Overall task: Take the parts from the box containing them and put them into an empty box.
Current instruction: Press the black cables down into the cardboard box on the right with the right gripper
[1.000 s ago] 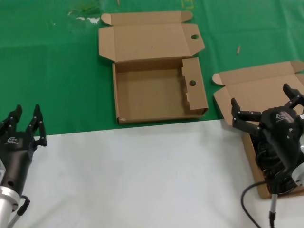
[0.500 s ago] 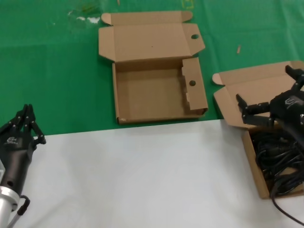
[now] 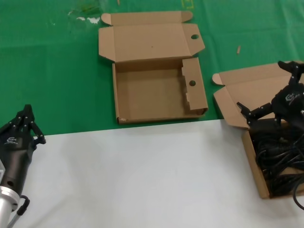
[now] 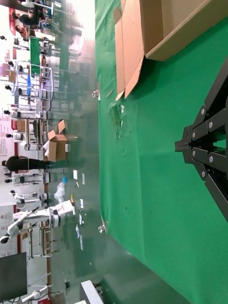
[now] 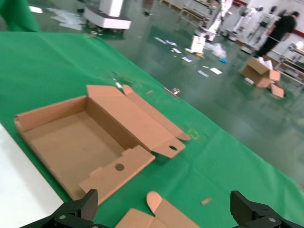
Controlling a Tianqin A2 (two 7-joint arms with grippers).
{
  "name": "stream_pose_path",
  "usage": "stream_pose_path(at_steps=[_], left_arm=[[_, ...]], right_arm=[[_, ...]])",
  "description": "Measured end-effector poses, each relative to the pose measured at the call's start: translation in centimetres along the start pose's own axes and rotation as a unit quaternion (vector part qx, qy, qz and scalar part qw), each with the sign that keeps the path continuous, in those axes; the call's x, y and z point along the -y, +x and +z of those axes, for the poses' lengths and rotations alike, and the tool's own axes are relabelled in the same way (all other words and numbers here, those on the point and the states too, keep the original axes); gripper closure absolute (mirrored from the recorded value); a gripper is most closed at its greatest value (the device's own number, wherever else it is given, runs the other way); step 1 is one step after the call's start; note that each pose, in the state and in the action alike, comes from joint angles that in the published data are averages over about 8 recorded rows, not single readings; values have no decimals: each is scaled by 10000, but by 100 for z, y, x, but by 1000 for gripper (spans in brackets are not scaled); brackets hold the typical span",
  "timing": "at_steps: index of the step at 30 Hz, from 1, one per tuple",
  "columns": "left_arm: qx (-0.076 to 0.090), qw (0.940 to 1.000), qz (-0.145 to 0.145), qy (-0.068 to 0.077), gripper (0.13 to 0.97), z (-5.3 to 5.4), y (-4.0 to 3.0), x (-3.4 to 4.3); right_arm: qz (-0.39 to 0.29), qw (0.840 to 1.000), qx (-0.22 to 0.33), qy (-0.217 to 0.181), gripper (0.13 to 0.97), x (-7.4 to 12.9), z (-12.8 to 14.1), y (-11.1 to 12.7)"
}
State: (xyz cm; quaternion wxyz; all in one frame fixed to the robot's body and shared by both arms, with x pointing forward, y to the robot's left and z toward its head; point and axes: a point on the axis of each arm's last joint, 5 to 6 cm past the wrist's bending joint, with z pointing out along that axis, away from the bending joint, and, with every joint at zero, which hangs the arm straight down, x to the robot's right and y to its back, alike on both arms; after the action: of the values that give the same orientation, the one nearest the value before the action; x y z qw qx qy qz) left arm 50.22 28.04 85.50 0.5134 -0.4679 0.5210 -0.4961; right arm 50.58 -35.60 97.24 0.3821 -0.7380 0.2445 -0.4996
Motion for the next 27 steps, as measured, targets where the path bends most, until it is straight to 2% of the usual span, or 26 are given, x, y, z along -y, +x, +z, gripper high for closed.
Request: stream_pose_path(at_steps=[8,19,27], left_arm=[[0,10000,0,0,957,0,0,0],[0,10000,0,0,957,0,0,0],[0,10000,0,0,957,0,0,0]], right_arm=[[-548,9981,269,-55,130,188,-95,135],[-1312,9877,845,66,130,275,-167,387],[-1715,9737,1483,-232,130,351,-154,470]])
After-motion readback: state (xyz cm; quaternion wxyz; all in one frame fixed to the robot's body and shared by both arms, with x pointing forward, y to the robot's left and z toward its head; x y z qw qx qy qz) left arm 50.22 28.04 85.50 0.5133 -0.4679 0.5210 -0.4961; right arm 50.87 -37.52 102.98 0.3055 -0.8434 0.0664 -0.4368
